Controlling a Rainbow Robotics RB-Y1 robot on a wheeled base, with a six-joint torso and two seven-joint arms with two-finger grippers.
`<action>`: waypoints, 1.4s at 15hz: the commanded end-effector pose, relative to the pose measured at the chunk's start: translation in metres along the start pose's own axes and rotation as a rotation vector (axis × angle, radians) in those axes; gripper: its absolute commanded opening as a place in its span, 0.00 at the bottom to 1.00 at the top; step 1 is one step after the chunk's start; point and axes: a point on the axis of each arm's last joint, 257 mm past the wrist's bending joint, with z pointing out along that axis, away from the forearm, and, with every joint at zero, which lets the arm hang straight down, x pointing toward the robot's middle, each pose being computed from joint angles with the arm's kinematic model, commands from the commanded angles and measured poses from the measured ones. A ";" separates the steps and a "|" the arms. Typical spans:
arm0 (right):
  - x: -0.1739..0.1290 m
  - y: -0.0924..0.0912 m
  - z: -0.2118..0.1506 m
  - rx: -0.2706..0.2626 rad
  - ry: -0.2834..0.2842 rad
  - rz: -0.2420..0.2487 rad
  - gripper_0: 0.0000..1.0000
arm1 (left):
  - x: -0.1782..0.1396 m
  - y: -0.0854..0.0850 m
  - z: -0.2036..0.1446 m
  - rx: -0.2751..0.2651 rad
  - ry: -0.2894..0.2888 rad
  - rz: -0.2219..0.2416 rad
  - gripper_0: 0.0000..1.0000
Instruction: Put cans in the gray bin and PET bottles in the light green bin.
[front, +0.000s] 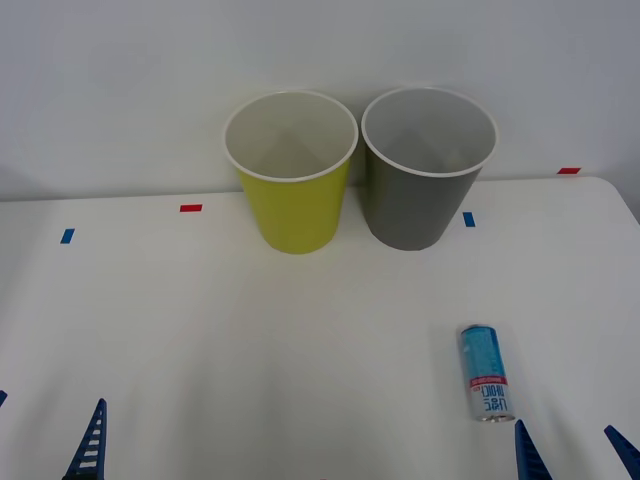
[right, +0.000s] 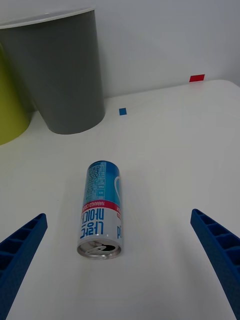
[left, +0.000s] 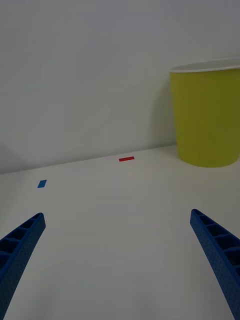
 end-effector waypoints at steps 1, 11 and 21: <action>0.000 0.000 0.000 0.000 0.000 0.000 1.00 | 0.000 0.000 0.000 0.000 0.000 0.000 1.00; 0.000 0.000 0.000 0.000 0.000 0.000 1.00 | 0.000 0.000 0.000 0.000 0.000 0.000 1.00; 0.000 0.000 0.000 0.000 0.000 0.000 1.00 | 0.000 0.000 0.000 0.000 0.000 0.000 1.00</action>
